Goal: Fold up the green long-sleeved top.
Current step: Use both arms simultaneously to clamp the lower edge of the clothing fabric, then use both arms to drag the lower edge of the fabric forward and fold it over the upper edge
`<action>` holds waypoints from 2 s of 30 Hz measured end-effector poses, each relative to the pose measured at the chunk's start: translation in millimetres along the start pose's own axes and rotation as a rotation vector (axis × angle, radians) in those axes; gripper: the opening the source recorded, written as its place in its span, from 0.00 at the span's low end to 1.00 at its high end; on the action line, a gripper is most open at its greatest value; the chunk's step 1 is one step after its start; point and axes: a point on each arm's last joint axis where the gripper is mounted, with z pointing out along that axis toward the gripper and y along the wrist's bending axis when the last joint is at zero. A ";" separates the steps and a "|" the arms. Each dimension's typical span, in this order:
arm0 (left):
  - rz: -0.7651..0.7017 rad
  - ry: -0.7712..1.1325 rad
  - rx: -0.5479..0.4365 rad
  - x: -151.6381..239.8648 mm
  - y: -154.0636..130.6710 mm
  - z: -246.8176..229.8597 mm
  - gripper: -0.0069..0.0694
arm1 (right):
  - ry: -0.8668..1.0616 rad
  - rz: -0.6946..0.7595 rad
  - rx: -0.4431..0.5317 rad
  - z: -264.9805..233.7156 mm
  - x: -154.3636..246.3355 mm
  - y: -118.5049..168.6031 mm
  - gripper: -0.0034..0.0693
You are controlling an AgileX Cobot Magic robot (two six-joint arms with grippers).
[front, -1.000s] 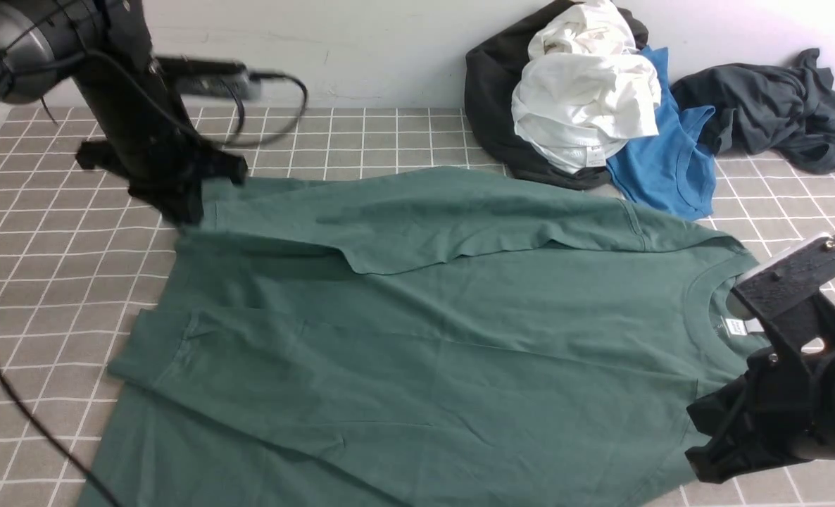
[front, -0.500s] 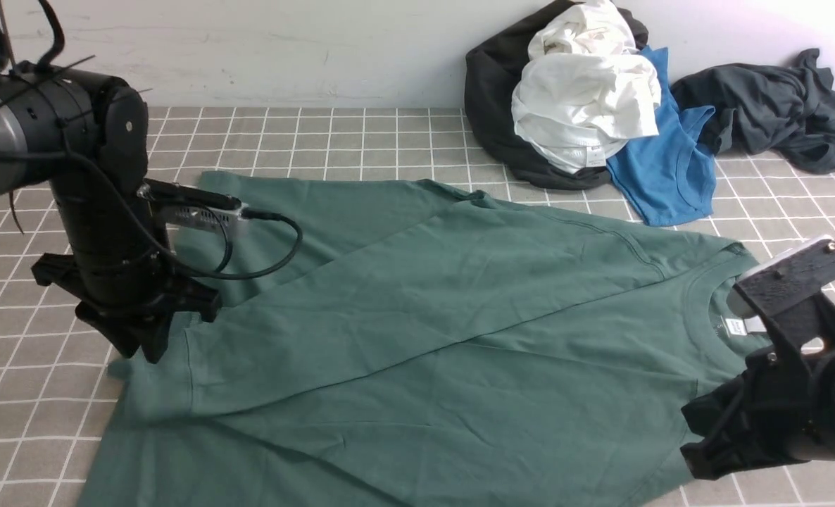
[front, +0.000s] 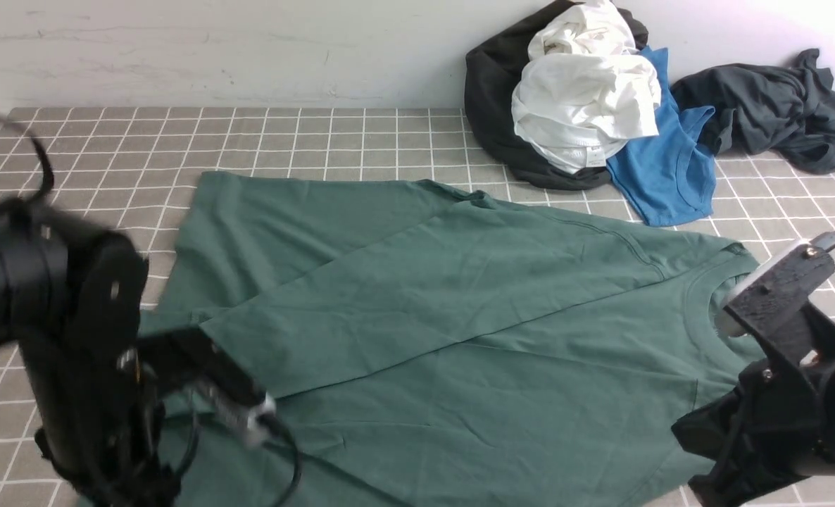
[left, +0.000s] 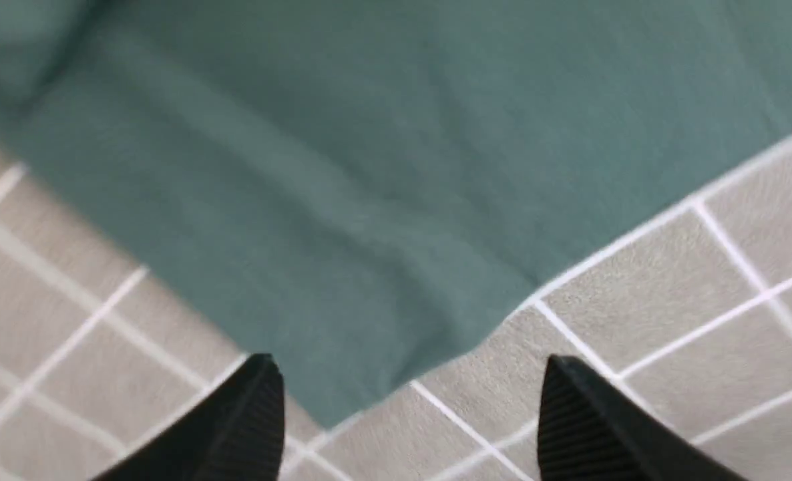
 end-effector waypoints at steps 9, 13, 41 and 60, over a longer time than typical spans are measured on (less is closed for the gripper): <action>0.286 -0.035 -0.056 17.2 -12.1 38.5 0.69 | -0.017 -0.074 -0.119 -0.7 -1.1 10.9 0.03; 0.340 -0.086 -0.120 15.5 -9.5 38.7 0.52 | -0.023 -0.092 -0.156 -1.3 -1.4 14.3 0.03; 0.067 -0.405 -0.262 47.2 -24.7 -33.7 0.08 | 0.390 -0.926 -0.006 74.1 25.1 -30.6 0.62; -0.332 -0.531 -0.248 22.5 4.1 -95.0 0.09 | 0.314 -0.507 0.162 70.6 -26.6 -50.0 0.04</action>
